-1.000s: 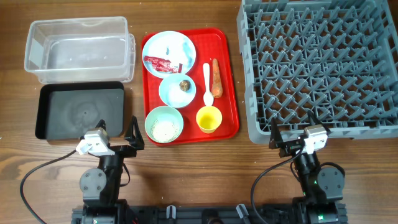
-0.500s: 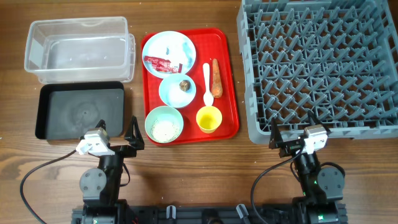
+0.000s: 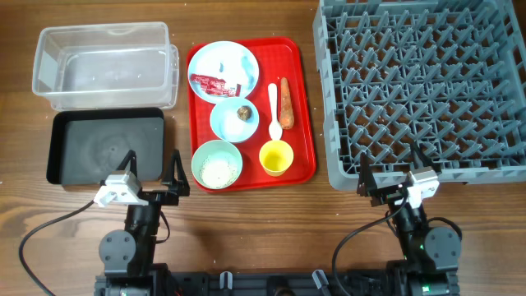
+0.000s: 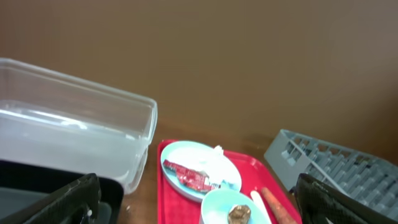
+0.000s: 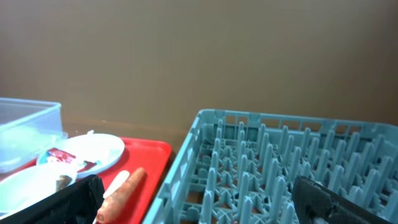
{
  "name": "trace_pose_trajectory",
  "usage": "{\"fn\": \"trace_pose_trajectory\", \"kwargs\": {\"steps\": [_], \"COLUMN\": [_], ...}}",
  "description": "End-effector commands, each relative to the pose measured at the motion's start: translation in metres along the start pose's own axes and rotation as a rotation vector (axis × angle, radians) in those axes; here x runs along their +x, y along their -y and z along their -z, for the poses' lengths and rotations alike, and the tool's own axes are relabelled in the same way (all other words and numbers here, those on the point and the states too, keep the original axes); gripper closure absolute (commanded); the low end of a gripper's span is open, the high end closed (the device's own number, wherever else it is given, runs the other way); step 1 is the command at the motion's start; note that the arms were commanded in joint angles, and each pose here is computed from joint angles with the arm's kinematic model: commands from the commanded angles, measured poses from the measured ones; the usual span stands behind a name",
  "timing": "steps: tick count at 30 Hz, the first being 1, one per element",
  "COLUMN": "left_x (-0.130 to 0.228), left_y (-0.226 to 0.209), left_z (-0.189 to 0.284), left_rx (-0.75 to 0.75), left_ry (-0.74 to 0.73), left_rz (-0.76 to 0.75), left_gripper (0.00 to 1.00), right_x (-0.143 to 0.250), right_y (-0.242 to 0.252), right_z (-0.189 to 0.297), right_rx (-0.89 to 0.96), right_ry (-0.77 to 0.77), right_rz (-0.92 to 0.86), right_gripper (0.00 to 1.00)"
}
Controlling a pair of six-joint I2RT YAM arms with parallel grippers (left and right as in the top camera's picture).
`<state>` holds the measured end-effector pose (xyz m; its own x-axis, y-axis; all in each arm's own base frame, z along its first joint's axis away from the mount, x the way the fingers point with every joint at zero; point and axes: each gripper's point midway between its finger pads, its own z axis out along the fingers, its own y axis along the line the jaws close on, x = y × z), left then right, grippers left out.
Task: Sort waste into correct bins and load items into the dishwasher rack
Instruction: 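Reach left gripper to white plate and grasp red wrapper and tissue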
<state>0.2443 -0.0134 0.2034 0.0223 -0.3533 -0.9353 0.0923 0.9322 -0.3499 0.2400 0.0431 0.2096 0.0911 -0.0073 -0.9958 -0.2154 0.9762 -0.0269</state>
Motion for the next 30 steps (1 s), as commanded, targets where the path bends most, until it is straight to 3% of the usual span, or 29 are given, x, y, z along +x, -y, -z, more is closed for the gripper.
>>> {"fn": "trace_pose_trajectory", "kwargs": {"steps": [1,7,10,13,16,20,23,26,30], "left_x": [-0.041,-0.101,-0.116,-0.108,-0.085,-0.007,0.037,0.062,0.121], "left_y": [0.023,0.041,0.046,0.059,0.077,0.107,0.116,0.1,0.06], "left_z": [-0.004,-0.064,-0.111,-0.156,-0.192,-0.215,-0.233,-0.259,-0.271], "left_rx": [0.029,-0.04,-0.081,-0.115,-0.163,-0.087,-0.057,-0.248,-0.512], "left_ry": [-0.037,-0.265,-0.434,-0.636,-0.793,-0.987,-1.043,-0.996,-0.992], "left_rz": [-0.094,-0.109,-0.092,-0.098,-0.163,-0.179,-0.154,0.101,0.227], "left_gripper": [0.0,0.0,0.0,0.0,0.0,0.0,0.0,0.01,0.01], "right_x": [-0.051,-0.095,-0.097,-0.087,-0.069,-0.037,-0.011,0.005,0.012], "right_y": [-0.007,-0.008,-0.013,-0.011,-0.011,-0.012,-0.013,-0.014,-0.015], "right_z": [0.001,-0.029,-0.053,-0.068,-0.077,-0.076,-0.068,-0.066,-0.063], "right_rx": [-0.041,-0.079,-0.123,-0.125,-0.131,-0.129,-0.115,-0.103,-0.102], "right_ry": [0.025,-0.176,-0.345,-0.499,-0.601,-0.733,-0.847,-0.918,-0.953], "right_rz": [-0.018,-0.046,-0.083,-0.115,-0.139,-0.168,-0.217,-0.25,-0.257], "right_gripper": [0.0,0.0,0.0,0.0,0.0,0.0,0.0,0.0,0.0]}}
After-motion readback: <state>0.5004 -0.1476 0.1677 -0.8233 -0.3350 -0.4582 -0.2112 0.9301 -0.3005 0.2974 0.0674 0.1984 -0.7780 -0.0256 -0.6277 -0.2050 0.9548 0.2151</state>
